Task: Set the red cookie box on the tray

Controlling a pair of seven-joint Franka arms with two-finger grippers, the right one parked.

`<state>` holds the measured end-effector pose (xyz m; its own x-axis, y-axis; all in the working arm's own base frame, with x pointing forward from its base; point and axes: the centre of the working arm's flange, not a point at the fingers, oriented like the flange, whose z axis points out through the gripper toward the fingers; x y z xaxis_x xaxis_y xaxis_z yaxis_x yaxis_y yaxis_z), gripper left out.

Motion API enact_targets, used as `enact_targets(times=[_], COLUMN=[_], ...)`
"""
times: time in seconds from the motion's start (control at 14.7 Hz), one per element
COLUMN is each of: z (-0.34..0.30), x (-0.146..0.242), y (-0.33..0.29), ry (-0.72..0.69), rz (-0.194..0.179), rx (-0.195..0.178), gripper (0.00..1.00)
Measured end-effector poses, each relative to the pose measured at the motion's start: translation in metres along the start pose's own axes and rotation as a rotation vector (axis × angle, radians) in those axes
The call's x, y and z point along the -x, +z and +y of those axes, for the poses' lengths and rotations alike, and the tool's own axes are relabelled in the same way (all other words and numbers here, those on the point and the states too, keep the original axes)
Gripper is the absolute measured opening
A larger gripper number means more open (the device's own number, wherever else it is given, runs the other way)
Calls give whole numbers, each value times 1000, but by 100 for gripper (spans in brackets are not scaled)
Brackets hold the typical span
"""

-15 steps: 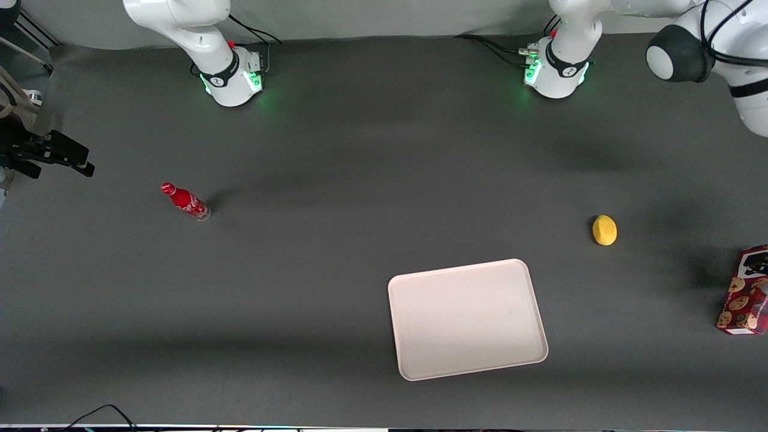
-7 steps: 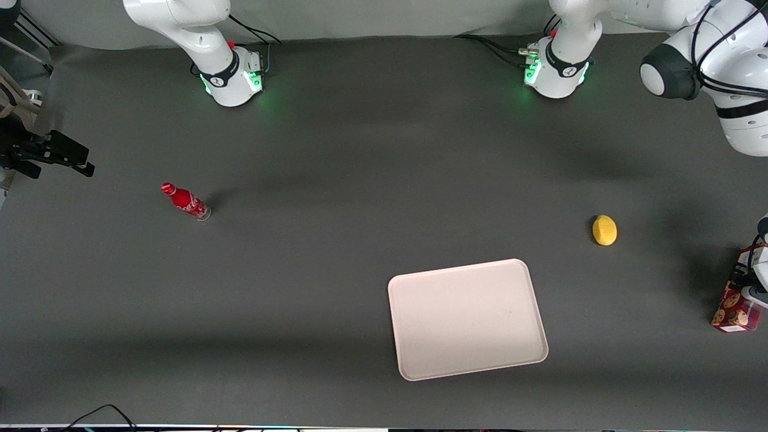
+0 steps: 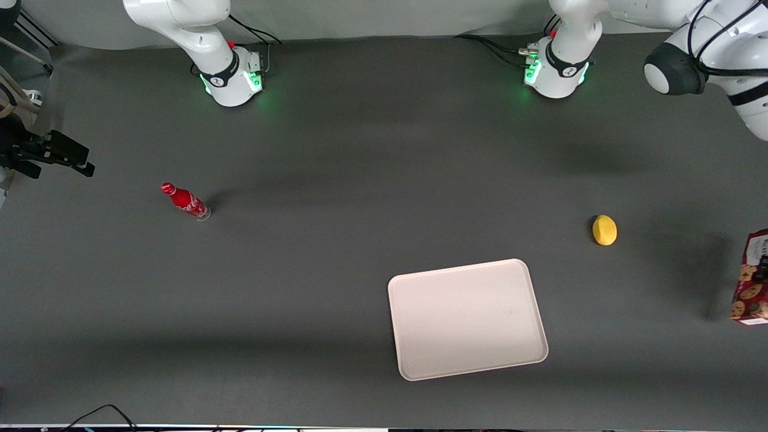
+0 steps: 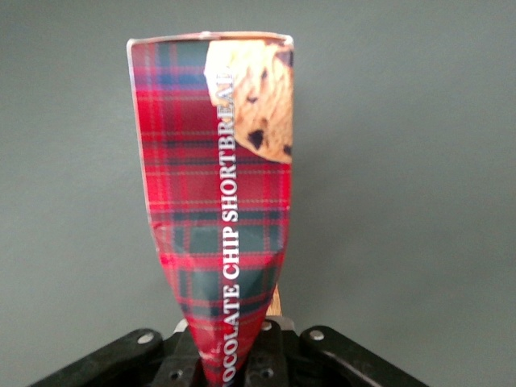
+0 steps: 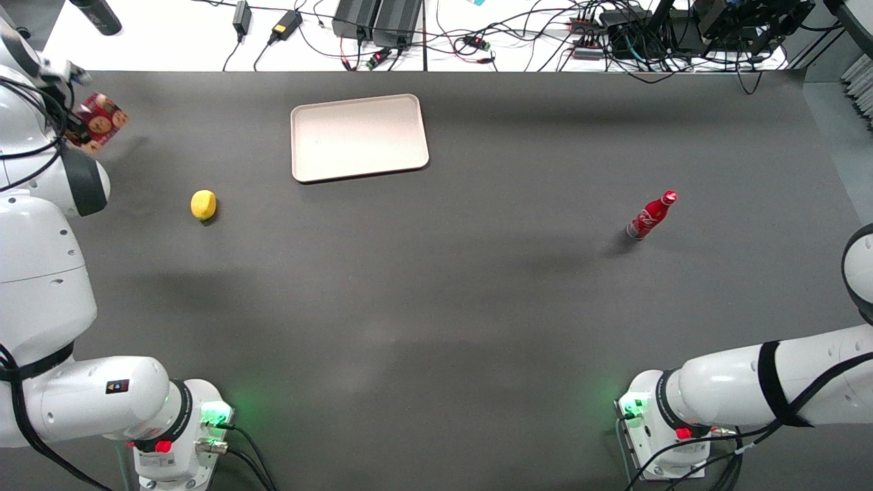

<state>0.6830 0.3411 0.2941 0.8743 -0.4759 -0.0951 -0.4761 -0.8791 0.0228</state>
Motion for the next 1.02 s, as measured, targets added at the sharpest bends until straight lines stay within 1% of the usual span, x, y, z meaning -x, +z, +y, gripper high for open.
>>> enact_targets(times=[0.14,0.34,0.55,0.68,0.75,0.82,0.89,0.95,1.02], z=[20,80,160,214,239,263,287,312,337], x=[-11,-39,-83,-115,-129,-142,-155,-171,-188], y=[-59,-133,-190,-215,-223,-228,-229,-227,-221], ry=[-90,-285,-479,-586,-625,-654,-672,-681,-688], rz=[-17,-37,-71,-77,-79,-87,-102,-110,-105], rx=[30,93,149,184,192,190,177,156,132], gripper=[12,12,12,12,12,12,12,12,12])
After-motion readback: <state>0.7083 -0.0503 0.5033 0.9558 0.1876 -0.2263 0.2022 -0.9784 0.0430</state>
